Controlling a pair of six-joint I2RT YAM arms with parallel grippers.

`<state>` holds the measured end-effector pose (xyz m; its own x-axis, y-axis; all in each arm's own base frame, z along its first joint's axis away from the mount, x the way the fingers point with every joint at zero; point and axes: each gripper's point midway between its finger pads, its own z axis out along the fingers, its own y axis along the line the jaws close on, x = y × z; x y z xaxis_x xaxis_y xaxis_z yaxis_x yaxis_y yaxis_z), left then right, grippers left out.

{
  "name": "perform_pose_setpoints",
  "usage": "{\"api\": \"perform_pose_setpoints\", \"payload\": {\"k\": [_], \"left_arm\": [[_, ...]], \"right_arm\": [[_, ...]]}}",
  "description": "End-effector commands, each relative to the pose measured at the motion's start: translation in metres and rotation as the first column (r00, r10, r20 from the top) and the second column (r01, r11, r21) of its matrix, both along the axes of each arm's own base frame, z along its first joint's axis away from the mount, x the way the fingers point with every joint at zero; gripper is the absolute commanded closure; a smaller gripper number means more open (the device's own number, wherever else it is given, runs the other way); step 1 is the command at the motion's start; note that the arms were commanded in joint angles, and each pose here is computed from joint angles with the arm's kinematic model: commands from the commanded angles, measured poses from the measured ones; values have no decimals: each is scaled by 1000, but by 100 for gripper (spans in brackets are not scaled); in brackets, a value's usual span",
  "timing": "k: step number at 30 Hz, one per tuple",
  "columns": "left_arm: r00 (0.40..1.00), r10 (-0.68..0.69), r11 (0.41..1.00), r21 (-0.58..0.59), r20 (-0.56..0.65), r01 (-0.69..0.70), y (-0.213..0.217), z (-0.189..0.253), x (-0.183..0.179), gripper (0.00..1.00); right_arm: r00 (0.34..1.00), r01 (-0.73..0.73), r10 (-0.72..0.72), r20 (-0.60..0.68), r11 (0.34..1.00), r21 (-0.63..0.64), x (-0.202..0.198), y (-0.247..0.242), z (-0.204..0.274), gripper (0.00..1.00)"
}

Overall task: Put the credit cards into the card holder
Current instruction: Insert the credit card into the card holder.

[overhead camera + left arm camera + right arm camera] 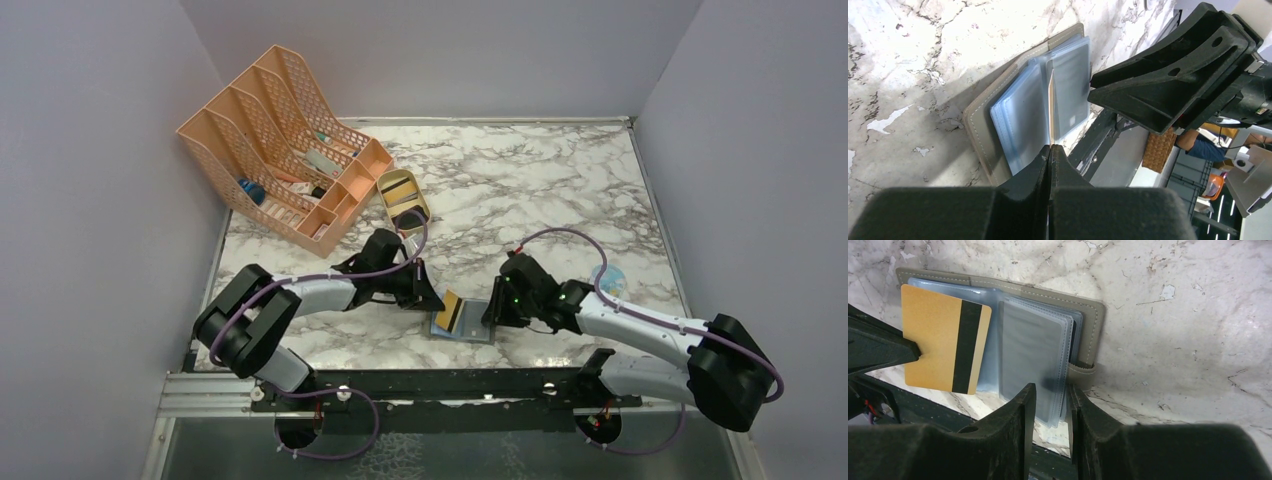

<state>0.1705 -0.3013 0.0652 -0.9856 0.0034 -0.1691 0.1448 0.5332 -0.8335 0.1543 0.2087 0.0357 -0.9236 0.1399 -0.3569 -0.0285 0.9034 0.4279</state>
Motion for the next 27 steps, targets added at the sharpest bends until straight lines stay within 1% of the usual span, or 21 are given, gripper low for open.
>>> {"api": "perform_pose_setpoints", "payload": {"k": [1, 15, 21, 27], "left_arm": [[1000, -4, 1000, -4, 18, 4, -3, -5, 0, 100], [1000, -7, 1000, 22, -14, 7, -5, -23, -6, 100], [1000, 15, 998, 55, -8, -15, -2, -32, -6, 100], [998, 48, 995, 89, -30, -45, 1, -42, -7, 100]], "right_arm": [[1000, 6, -5, 12, 999, -37, 0, -7, -8, 71], [1000, 8, -8, 4, 999, -32, -3, -9, -10, 71], [1000, 8, -8, -5, 1000, -30, -6, -10, -14, 71], [1000, 5, -5, -4, 1000, -22, -7, -10, -13, 71]]}}
